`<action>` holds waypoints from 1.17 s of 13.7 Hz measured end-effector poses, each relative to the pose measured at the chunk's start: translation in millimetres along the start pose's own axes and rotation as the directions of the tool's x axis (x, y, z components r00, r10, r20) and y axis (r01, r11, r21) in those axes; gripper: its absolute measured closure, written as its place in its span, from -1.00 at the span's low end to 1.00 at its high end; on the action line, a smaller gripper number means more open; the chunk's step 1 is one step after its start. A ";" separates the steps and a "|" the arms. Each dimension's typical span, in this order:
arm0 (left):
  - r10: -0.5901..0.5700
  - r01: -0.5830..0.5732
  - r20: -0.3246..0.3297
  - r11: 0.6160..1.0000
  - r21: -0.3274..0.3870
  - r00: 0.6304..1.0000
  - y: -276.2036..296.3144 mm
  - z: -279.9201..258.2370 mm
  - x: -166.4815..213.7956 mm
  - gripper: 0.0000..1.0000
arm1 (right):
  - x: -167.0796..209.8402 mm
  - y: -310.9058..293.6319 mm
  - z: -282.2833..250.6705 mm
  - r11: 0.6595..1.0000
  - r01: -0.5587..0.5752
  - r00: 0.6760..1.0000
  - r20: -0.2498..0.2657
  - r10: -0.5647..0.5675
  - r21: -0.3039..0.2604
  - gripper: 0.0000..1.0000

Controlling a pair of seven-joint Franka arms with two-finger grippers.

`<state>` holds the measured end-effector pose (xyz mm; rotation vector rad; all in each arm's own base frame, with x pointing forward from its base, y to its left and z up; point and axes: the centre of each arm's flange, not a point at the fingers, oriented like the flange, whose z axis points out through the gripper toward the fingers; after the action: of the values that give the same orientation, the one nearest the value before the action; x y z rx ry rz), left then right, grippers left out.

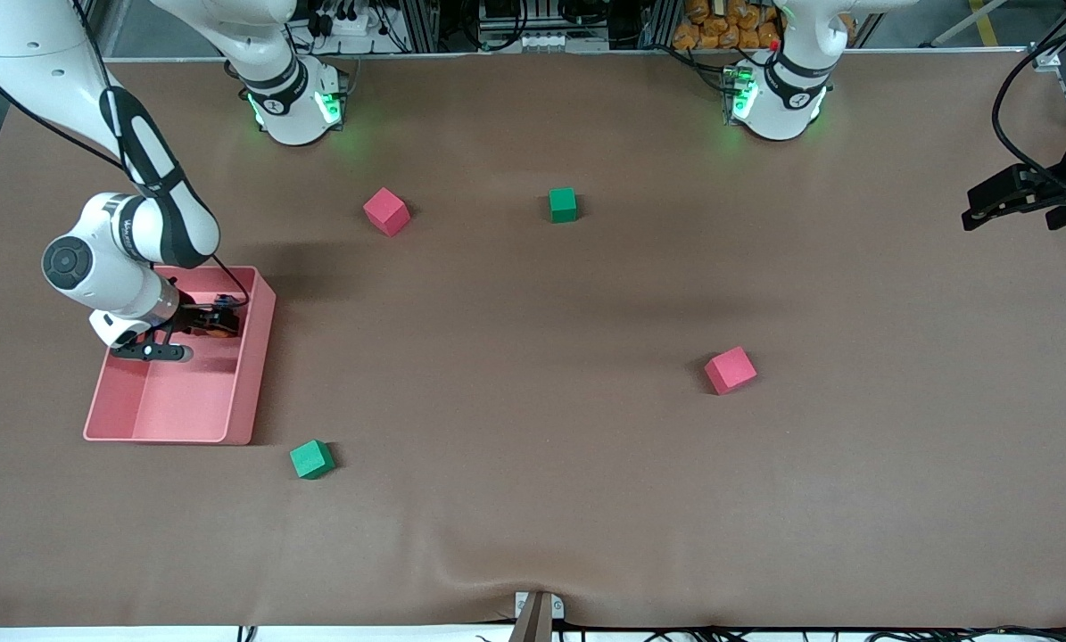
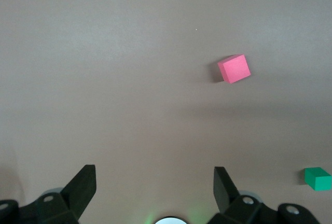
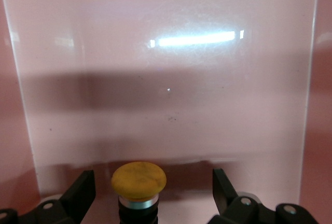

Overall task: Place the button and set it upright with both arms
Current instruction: 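Close the right gripper on the yellow-capped button inside the tray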

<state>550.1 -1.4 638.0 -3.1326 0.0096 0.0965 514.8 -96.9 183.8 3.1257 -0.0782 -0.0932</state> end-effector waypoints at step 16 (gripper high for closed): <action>0.000 0.000 0.000 1.000 0.000 1.000 0.0 0.0 0.0 -1.00 | -15.9 -1.2 -24.2 1.000 -0.001 0.999 0.045 0.001 0.004 -1.00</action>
<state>550.1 -1.4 638.0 -3.1326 0.0096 0.0966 500.4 -94.6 208.9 3.1279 -0.0809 -0.1639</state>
